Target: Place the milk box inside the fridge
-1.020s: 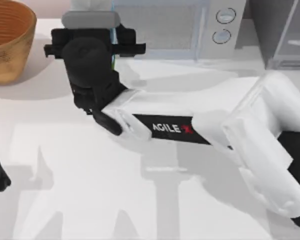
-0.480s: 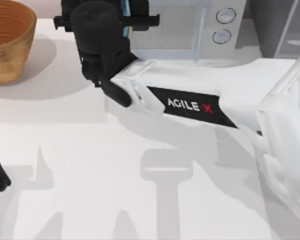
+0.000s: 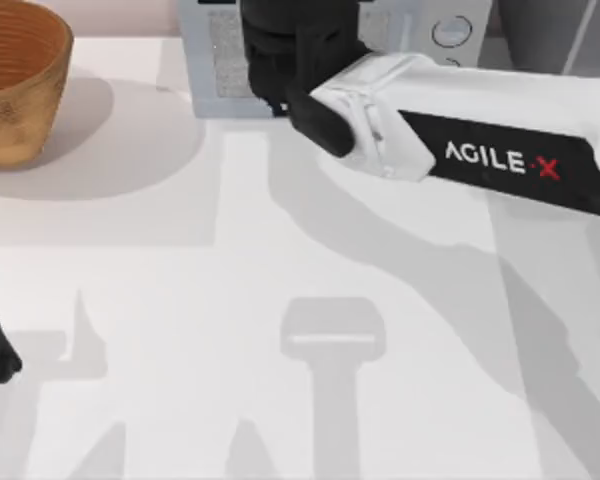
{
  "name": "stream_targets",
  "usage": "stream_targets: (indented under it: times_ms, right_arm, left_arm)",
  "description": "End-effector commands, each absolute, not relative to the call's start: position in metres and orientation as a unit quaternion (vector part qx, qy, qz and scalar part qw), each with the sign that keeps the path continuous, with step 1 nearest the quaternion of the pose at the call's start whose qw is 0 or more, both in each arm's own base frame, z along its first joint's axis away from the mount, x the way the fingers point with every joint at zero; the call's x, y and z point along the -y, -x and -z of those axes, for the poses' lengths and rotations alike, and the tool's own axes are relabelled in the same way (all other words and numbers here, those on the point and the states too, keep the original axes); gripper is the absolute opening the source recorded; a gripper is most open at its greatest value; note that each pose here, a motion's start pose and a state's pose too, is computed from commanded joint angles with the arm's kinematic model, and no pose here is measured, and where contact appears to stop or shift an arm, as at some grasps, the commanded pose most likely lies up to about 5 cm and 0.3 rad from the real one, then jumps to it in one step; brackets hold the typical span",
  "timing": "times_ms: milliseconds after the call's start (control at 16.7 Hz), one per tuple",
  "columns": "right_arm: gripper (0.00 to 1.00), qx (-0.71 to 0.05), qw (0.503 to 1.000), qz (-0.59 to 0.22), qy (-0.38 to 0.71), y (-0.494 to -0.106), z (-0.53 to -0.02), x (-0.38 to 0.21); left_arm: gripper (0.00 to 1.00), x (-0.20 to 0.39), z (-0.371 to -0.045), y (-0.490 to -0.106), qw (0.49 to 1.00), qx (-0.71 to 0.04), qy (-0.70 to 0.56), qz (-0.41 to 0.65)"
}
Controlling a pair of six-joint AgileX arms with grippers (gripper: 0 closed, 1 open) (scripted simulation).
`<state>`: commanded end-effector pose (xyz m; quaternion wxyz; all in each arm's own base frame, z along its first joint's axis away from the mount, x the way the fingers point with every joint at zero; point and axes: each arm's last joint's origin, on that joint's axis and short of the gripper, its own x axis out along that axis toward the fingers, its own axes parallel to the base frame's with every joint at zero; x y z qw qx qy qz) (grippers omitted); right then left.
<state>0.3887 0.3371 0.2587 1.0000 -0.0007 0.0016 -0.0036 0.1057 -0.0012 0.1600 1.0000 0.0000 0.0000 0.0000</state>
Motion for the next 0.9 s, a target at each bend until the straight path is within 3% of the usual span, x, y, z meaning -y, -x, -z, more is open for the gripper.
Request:
stream_targets:
  times_ms: [240, 480, 900]
  right_arm:
    - [0.0, -0.002, 1.0, 0.004, 0.002, -0.367, -0.312, -0.253]
    - [0.0, -0.002, 1.0, 0.004, 0.004, -0.313, -0.343, -0.159]
    - [0.0, -0.006, 1.0, 0.004, 0.003, -0.184, -0.303, -0.041]
  left_arm:
    - [1.0, 0.001, -0.16, -0.106, 1.0, 0.0, 0.0, 0.0]
    - [1.0, 0.001, -0.16, -0.106, 1.0, 0.0, 0.0, 0.0]
    - [1.0, 0.001, -0.16, -0.106, 1.0, 0.0, 0.0, 0.0]
